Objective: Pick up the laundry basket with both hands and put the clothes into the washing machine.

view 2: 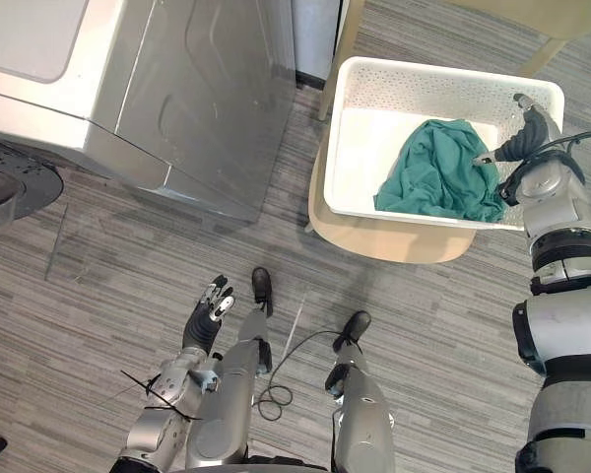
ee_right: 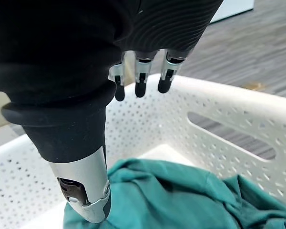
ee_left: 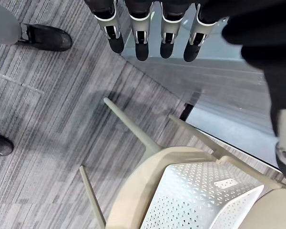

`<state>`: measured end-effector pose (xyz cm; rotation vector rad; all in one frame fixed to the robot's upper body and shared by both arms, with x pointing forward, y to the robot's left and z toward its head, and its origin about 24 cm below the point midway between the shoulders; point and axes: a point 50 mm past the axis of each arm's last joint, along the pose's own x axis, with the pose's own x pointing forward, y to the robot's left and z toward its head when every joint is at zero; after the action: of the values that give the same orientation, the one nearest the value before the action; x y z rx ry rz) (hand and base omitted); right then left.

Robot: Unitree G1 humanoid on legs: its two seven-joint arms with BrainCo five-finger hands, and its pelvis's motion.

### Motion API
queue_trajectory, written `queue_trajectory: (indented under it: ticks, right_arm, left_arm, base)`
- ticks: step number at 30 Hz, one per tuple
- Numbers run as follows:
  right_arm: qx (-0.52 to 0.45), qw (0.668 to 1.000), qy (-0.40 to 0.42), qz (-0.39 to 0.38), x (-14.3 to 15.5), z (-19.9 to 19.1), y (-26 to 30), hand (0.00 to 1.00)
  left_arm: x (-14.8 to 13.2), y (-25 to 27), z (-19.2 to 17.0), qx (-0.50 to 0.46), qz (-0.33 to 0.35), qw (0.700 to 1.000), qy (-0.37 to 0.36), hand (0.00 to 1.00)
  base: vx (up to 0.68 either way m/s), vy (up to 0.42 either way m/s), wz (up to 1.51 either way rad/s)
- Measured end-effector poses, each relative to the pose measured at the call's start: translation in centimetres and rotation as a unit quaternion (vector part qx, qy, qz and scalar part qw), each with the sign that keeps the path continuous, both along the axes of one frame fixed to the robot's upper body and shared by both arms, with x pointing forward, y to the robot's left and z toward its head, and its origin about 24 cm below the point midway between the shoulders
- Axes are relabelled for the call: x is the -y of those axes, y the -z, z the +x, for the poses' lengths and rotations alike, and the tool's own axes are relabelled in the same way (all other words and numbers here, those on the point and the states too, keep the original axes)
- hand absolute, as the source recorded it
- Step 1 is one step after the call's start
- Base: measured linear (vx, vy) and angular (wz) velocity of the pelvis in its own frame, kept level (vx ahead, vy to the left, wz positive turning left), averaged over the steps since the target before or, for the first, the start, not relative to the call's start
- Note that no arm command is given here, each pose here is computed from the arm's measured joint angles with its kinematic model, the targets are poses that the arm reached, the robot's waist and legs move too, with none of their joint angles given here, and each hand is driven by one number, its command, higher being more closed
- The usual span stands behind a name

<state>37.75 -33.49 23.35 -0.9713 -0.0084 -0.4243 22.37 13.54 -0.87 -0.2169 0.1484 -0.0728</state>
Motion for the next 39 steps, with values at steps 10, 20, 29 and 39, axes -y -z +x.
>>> queue_trajectory:
  ticks: [10,20,29,39]
  right_arm:
    - [-0.074,0.997,0.007,0.004,-0.1,0.1,3.9,0.0]
    - [-0.088,0.994,0.019,-0.069,1.6,-0.5,-0.6,0.0]
    - [-0.154,0.983,0.015,-0.099,3.6,-1.9,-1.3,1.0]
    - [-0.168,0.983,0.007,-0.075,3.1,-1.7,1.1,1.0]
  left_arm:
    - [0.2,-0.2,0.9,0.004,0.011,1.0,0.004,0.0]
    - [2.4,-2.0,2.1,0.042,-0.004,0.998,0.043,0.0]
    - [4.4,-4.5,2.2,0.088,-0.085,0.99,0.067,0.0]
    - [5.1,-4.5,2.1,0.085,-0.103,0.989,0.066,0.0]
  base:
    - [0.02,0.015,0.03]
    - [0.08,0.035,0.02]
    - [0.06,0.028,0.24]
    - [0.01,-0.009,0.13]
